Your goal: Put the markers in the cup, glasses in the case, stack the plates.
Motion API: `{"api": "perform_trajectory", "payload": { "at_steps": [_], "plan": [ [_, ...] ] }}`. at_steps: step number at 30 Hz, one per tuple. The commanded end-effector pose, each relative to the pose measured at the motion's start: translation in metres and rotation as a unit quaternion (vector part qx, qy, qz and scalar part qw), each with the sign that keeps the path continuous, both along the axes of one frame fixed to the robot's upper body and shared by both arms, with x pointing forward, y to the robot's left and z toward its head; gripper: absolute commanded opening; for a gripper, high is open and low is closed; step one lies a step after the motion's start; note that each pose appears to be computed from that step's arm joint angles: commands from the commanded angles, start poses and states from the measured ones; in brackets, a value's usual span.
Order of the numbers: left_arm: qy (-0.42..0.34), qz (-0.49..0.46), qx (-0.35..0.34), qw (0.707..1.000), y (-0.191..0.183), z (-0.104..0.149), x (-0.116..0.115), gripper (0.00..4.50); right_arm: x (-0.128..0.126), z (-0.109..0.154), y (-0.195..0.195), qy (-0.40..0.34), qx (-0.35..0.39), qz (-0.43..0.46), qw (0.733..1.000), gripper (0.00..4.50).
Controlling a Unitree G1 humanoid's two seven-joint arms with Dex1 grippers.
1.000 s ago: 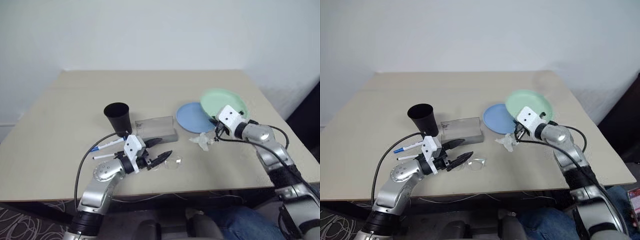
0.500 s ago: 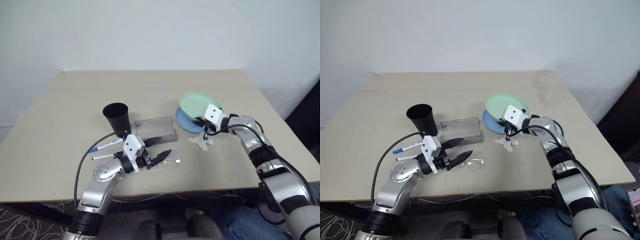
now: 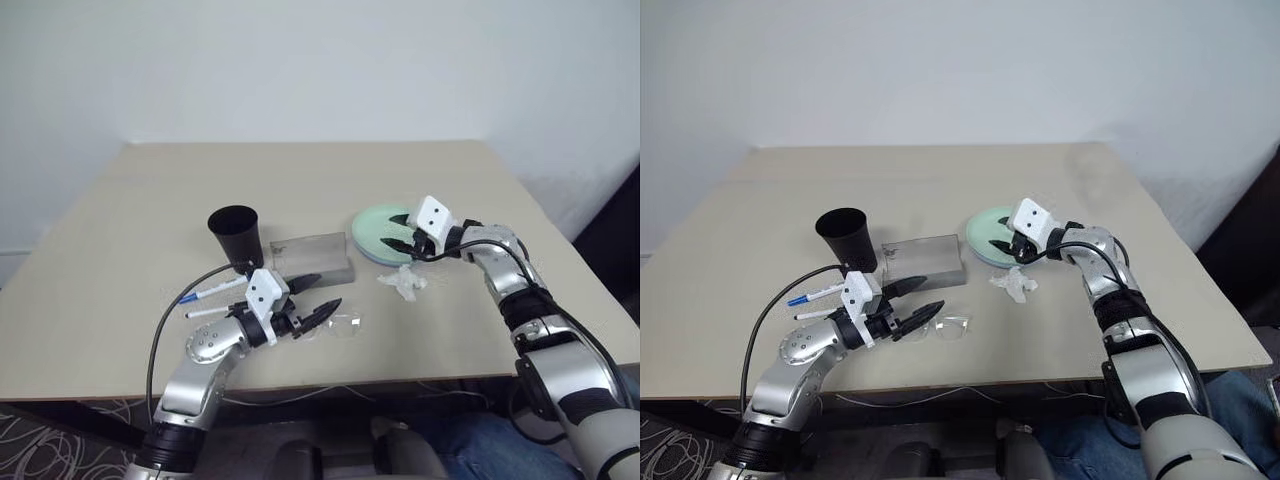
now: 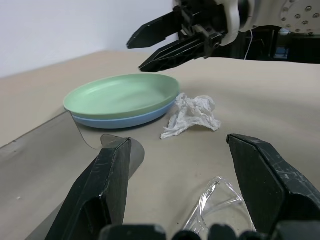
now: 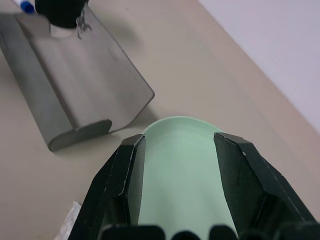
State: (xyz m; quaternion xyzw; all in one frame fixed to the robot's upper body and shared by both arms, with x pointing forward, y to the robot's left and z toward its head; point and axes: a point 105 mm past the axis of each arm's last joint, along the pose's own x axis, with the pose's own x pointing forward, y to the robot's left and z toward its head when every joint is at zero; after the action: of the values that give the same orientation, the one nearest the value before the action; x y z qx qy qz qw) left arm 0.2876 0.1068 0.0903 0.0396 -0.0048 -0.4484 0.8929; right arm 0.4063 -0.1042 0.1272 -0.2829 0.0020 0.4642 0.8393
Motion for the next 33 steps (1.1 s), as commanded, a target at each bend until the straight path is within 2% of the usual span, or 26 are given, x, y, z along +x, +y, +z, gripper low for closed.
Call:
{"api": "perform_trajectory", "payload": {
  "at_steps": [1, 3, 7, 8, 13, 18, 26, 32, 33],
  "plan": [
    [-0.034, -0.005, -0.001, 0.999, -0.001, 0.017, 0.004, 3.22, -0.007, 0.020, -0.014, 0.005, 0.032, 0.003, 0.999, 2.65],
    [-0.035, -0.006, -0.002, 0.999, -0.002, 0.017, 0.004, 3.22, -0.013, 0.019, -0.020, 0.027, 0.036, 0.006, 0.999, 2.97],
    [-0.034, -0.008, -0.003, 0.999, -0.003, 0.016, 0.005, 3.22, -0.024, 0.014, -0.031, 0.068, 0.043, 0.003, 0.997, 4.31],
    [-0.034, -0.008, -0.003, 0.999, -0.003, 0.016, 0.005, 3.22, -0.026, 0.012, -0.035, 0.081, 0.046, -0.006, 0.996, 4.47],
    [-0.034, -0.010, -0.003, 0.999, -0.004, 0.016, 0.006, 3.22, -0.040, -0.003, -0.042, 0.152, 0.041, -0.019, 0.987, 4.47],
    [-0.039, -0.012, -0.009, 0.999, -0.004, 0.020, 0.007, 3.22, -0.046, -0.023, -0.046, 0.228, 0.074, -0.073, 0.968, 4.47],
    [-0.036, -0.020, -0.009, 0.999, -0.005, 0.019, 0.004, 3.22, -0.044, -0.038, -0.042, 0.261, 0.091, -0.117, 0.954, 4.47],
    [-0.036, -0.021, -0.007, 0.999, -0.006, 0.019, 0.005, 3.22, -0.029, -0.045, -0.032, 0.272, 0.112, -0.154, 0.943, 4.47],
    [-0.036, -0.021, -0.006, 0.999, -0.005, 0.019, 0.005, 3.22, -0.028, -0.045, -0.031, 0.274, 0.116, -0.155, 0.942, 4.31]
  ]
}}
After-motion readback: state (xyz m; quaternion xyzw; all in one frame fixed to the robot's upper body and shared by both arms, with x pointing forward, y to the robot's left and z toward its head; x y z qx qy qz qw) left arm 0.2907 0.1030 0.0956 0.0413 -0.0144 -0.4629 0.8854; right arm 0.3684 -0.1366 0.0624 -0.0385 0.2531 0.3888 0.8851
